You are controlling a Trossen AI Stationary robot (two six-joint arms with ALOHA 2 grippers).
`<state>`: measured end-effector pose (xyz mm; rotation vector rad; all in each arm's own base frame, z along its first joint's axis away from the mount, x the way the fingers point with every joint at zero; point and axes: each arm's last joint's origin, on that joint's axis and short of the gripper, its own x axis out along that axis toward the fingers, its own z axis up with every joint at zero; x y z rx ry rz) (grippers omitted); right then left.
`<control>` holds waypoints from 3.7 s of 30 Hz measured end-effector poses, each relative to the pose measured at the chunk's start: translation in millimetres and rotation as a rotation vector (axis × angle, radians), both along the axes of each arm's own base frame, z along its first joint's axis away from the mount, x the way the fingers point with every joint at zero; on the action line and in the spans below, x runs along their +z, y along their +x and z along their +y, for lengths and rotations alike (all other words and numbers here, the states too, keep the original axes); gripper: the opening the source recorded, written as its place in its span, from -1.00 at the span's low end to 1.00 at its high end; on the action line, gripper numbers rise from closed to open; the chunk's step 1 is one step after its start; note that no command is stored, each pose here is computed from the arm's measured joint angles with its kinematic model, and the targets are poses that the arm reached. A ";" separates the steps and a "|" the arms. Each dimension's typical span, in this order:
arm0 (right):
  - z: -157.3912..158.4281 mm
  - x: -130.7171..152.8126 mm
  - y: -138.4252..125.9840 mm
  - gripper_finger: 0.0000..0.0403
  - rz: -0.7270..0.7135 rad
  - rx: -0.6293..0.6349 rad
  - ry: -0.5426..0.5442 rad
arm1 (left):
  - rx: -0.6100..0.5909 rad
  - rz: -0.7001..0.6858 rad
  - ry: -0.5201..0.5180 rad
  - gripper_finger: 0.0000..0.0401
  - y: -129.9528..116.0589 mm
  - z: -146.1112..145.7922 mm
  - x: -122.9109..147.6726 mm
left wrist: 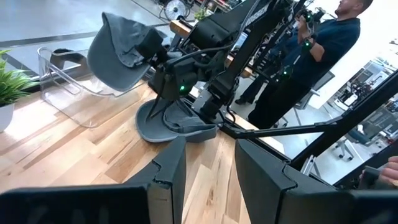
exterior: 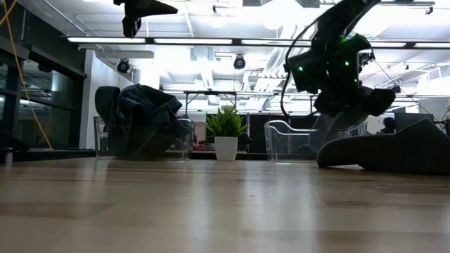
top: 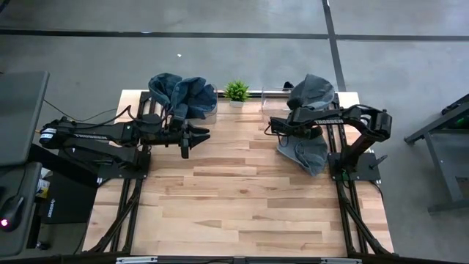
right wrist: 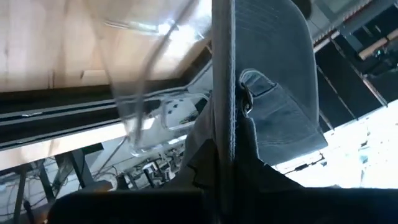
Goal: Pick & Place hat
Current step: Put the left gray cap into the right transparent bin, then put the gray cap into the right transparent bin
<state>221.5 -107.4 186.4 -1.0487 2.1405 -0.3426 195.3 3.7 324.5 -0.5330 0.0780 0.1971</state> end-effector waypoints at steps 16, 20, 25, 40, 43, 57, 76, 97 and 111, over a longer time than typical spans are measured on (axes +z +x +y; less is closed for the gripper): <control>-4.6 -22.0 10.5 -0.91 -0.094 0.102 0.126 | 0.001 0.044 -0.004 -0.43 -0.6 0.0 -4.3; -5.6 -22.4 10.4 -0.89 -0.109 0.095 0.138 | -0.006 0.043 -0.008 -0.43 -0.6 -0.2 -4.2; -9.3 -22.8 7.8 -0.88 -0.152 0.044 0.142 | -0.006 0.043 -0.009 -0.43 -0.6 -0.2 -4.2; -10.0 -17.2 3.3 -0.31 -0.262 -0.054 0.083 | -0.025 0.042 -0.012 -0.43 -0.5 -0.7 -4.2; -7.6 -9.2 1.9 -0.16 -0.289 -0.044 0.058 | -0.034 0.042 -0.013 -0.43 -0.5 -1.0 -4.1; 12.2 37.9 -11.6 0.04 -0.479 0.032 -0.014 | -0.034 0.042 -0.014 -0.43 -0.5 -1.0 -4.1; 17.9 36.6 -15.4 0.04 -0.635 -0.070 0.201 | -0.033 0.041 -0.014 -0.43 -0.5 -0.9 -4.1; 21.7 53.4 -10.8 0.04 -0.851 -0.259 0.350 | -0.030 0.041 -0.013 -0.43 -0.5 -0.9 -4.1; 23.7 138.0 1.5 0.04 -1.223 -0.523 0.493 | -0.029 0.041 -0.012 -0.43 -0.5 -0.9 -4.1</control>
